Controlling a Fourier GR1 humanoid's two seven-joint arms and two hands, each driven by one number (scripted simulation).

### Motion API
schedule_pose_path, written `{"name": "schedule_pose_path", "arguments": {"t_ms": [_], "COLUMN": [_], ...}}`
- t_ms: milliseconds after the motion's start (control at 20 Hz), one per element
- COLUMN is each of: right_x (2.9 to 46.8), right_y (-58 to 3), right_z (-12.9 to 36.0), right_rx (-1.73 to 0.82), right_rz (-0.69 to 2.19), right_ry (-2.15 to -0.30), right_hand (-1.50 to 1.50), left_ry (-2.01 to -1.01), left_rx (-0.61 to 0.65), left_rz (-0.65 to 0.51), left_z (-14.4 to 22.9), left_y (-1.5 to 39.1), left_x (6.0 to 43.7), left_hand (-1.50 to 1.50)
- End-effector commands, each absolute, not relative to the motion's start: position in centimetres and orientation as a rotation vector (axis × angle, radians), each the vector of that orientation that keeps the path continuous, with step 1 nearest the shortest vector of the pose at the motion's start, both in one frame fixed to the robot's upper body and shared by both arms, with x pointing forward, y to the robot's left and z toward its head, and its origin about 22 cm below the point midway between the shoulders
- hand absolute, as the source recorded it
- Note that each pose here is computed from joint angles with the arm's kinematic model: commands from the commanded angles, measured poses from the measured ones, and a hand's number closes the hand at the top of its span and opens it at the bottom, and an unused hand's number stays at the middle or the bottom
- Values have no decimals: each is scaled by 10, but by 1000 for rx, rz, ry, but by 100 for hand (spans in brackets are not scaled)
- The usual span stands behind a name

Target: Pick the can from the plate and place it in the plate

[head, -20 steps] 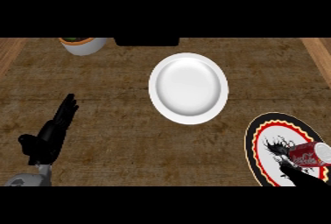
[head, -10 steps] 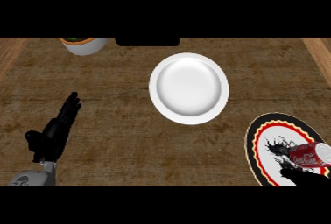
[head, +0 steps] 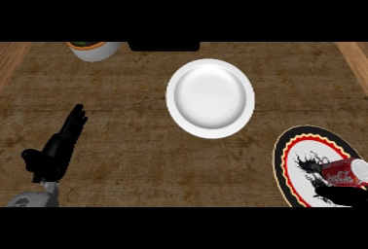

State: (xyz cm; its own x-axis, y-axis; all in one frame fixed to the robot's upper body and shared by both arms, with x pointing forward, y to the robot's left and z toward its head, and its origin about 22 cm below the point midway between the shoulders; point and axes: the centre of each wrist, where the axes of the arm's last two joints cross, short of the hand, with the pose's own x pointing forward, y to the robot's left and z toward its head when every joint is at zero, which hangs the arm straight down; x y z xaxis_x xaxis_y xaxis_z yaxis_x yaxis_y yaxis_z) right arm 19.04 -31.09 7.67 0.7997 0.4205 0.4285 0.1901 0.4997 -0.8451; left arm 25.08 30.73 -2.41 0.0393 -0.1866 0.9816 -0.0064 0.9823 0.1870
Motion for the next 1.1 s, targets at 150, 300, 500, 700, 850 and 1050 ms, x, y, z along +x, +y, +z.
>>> {"name": "schedule_pose_path", "arguments": {"t_ms": [150, 300, 500, 700, 850, 1050], "right_x": [204, 199, 209, 205, 210, 215], "right_y": [-324, -313, -339, -333, -344, -324], "right_z": [58, 57, 30, 15, 28, 14], "right_rx": [-1043, -1053, -1070, -978, -977, -984], "right_rz": [149, 184, 167, 184, 259, 288], "right_ry": [-570, -521, -497, -552, -592, -602], "right_hand": [-150, -150, -150, 150, 150, 150], "left_ry": [-1524, -1523, -1532, -1532, -1525, -1514], "left_rx": [174, 129, 162, 148, 156, 158], "left_rz": [-126, -141, -143, -124, -140, -134], "left_z": [-20, -25, -30, -16, -30, -30], "left_y": [307, 310, 300, 310, 302, 302], "left_x": [259, 252, 255, 254, 256, 252], "left_hand": [0, 0, 0, 0, 0, 0]}}
